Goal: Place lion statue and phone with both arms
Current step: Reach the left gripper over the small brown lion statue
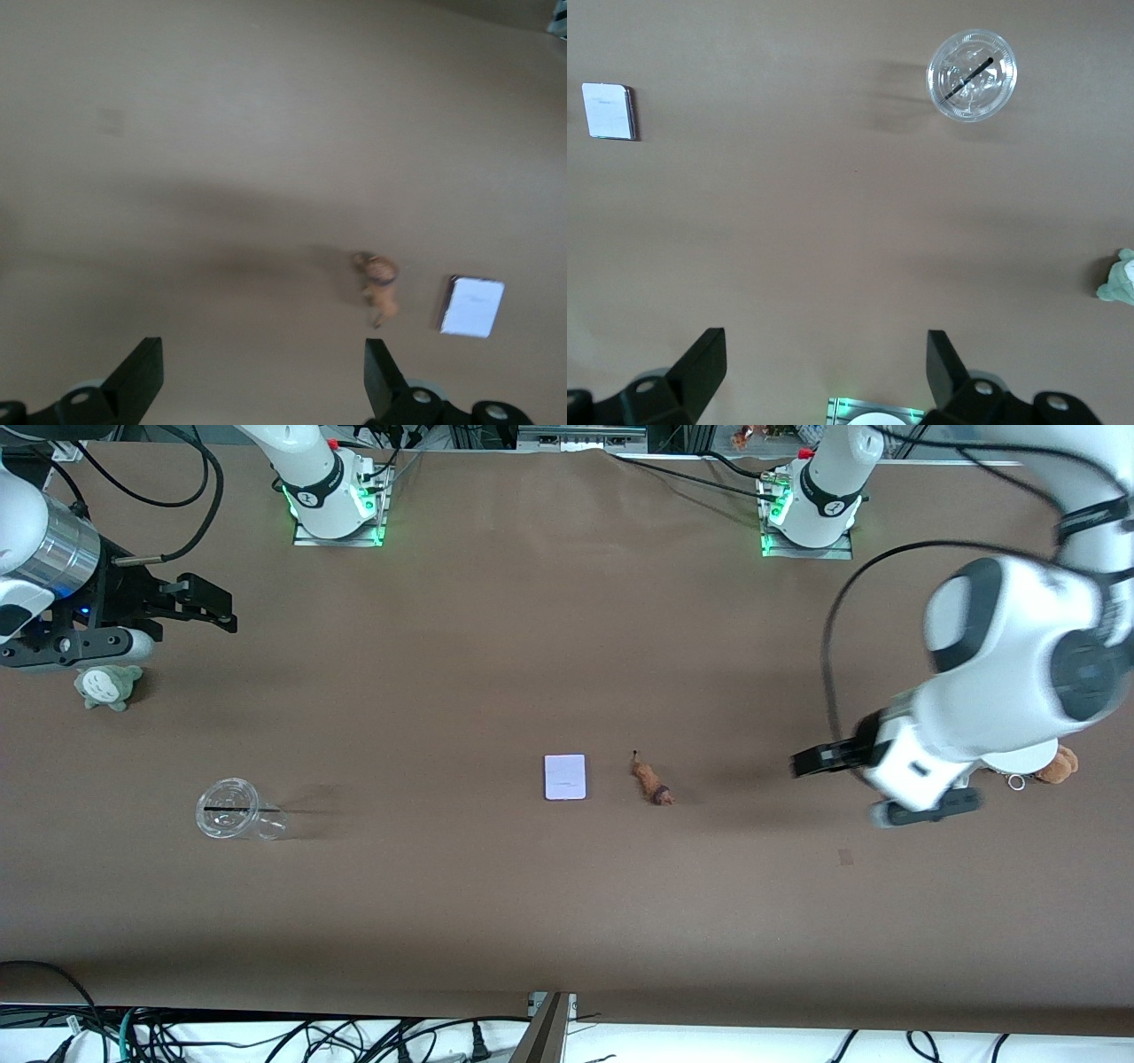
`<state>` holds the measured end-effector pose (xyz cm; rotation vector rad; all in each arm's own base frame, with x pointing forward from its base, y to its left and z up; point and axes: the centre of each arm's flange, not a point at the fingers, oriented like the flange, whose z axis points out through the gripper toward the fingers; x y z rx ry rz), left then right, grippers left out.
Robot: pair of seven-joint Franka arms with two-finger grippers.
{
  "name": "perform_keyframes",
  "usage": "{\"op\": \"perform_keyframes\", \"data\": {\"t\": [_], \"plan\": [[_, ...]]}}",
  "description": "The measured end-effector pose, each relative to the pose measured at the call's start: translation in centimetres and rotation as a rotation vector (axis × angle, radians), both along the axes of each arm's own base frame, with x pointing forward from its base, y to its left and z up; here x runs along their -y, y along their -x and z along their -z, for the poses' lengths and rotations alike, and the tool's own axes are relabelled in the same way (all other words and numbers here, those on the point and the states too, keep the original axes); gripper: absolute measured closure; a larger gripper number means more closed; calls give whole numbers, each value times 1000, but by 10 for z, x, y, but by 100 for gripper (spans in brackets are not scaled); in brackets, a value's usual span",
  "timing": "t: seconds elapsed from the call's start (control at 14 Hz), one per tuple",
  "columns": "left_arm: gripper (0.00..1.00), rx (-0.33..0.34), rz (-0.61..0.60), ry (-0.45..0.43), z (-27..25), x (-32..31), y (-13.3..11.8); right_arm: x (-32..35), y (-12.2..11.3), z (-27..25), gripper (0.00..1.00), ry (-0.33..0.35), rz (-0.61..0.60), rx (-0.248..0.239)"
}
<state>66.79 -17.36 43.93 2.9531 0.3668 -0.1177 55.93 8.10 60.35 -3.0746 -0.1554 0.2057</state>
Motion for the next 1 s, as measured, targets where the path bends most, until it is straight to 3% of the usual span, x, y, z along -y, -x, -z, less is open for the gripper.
{"op": "perform_keyframes", "data": {"t": [0.5,1.0], "plan": [[0,49,-92,-87,110,107,0,3,-1,1,0,2,6,-2],[0,73,-124,-169,201,160,19,4,-1,2,0,3,8,-3]]}}
